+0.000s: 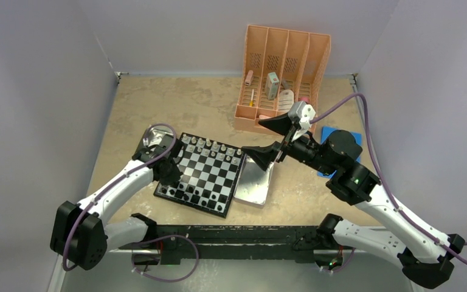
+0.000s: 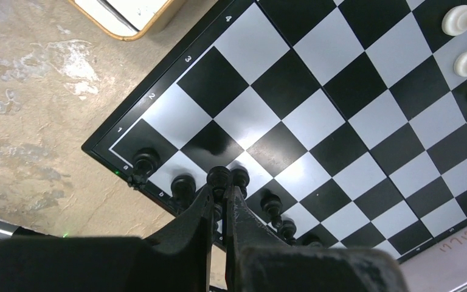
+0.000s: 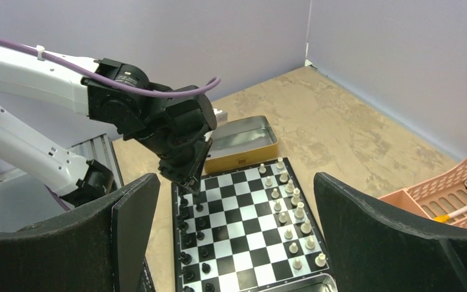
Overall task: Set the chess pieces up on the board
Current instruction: Place the chess piece on the chessboard.
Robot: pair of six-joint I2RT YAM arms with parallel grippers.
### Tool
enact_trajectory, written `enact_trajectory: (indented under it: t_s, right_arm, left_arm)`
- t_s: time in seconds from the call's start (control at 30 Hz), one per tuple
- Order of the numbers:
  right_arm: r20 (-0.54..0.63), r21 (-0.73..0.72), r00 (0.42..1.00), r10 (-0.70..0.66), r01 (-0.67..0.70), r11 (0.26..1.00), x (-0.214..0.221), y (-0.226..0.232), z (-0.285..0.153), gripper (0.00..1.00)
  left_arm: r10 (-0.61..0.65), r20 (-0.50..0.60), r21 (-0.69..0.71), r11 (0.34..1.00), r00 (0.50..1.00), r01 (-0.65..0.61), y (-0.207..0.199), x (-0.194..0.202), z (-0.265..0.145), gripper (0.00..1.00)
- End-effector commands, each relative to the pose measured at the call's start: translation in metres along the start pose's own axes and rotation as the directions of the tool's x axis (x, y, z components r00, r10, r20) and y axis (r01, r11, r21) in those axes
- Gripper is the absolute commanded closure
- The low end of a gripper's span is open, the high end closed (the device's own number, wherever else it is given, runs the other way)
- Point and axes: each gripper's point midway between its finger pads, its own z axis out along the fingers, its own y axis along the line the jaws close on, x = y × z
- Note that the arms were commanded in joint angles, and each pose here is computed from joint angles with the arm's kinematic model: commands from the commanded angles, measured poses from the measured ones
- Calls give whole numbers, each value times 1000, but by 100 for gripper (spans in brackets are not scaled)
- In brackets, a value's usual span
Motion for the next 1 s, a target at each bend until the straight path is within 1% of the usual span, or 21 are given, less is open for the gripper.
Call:
enact_trajectory:
  t_s: [0.0,0.27,0.67,0.77,0.87,0.97]
  right_arm:
    - [47,13,999,-9,8,1000,-18,0,-4,1]
    - [51,21,999,-15,14,1000,-20,-1,-4,1]
    - [45,33,999,-27,25,999,-21,-3,-4,1]
    - [48,37,998,-32,30,999,-23,-4,-5,1]
    - [47,40,998,-35,33,999,-23,-4,-5,1]
    - [49,39,998,-38,36,999,-24,-4,-5,1]
  left_arm:
    - [-23,32,5,1000,999,22,-7,-6,10,100]
    - [-3,50,-36,999,999,5,-3,-10,16,100]
    - [-2,21,-63,998,1000,3,2,-1,26,100]
    - [-1,10,-66,998,1000,2,1,1,28,96]
    - [0,5,-64,998,1000,1,0,1,28,90]
    - [0,8,-58,998,1000,1,-3,-2,25,79]
